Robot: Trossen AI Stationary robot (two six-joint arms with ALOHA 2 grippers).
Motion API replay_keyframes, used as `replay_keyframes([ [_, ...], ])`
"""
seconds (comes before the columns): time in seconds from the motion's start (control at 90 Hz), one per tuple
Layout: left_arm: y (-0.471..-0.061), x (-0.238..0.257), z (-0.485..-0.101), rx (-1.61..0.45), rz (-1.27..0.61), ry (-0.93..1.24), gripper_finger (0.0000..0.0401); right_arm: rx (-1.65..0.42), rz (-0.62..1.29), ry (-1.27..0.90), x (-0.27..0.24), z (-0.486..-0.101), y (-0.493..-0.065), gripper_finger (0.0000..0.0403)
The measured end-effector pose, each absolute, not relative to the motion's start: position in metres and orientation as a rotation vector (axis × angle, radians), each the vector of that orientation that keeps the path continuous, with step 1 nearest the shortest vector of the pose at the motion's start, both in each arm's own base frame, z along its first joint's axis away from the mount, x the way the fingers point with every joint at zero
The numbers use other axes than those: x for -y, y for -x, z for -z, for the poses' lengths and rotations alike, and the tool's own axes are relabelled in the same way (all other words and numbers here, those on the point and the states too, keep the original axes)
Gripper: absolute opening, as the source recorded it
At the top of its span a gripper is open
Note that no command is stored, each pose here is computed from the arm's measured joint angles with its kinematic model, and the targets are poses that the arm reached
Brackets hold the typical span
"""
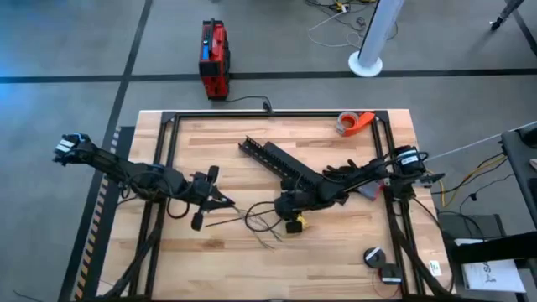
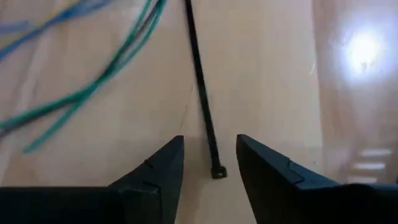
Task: Ziptie cables
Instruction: Wrap the zip tie around the cable bundle
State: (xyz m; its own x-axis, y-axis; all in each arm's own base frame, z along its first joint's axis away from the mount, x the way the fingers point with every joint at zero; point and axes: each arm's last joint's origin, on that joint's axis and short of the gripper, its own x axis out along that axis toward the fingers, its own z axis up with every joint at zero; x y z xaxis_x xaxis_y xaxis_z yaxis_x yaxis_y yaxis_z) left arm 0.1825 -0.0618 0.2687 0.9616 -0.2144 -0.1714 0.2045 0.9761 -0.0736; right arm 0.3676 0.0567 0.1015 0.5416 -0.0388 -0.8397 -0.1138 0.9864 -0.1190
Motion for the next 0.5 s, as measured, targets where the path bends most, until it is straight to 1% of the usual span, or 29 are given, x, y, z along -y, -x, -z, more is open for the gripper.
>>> replay_keyframes([
  [0.2,-0.1828,0.0619,-0.2685,-0.183,0.211,0.070,0.0006,-1.052,-0.013,0.109,-0.0509,-0.0928,-0.3671,0.0110],
  [0.5,-0.1827,0.0619,-0.2684,-0.184,0.211,0.072,0.0007,-1.124,-0.047,0.130,-0.0494,-0.0929,-0.3641,0.0054],
])
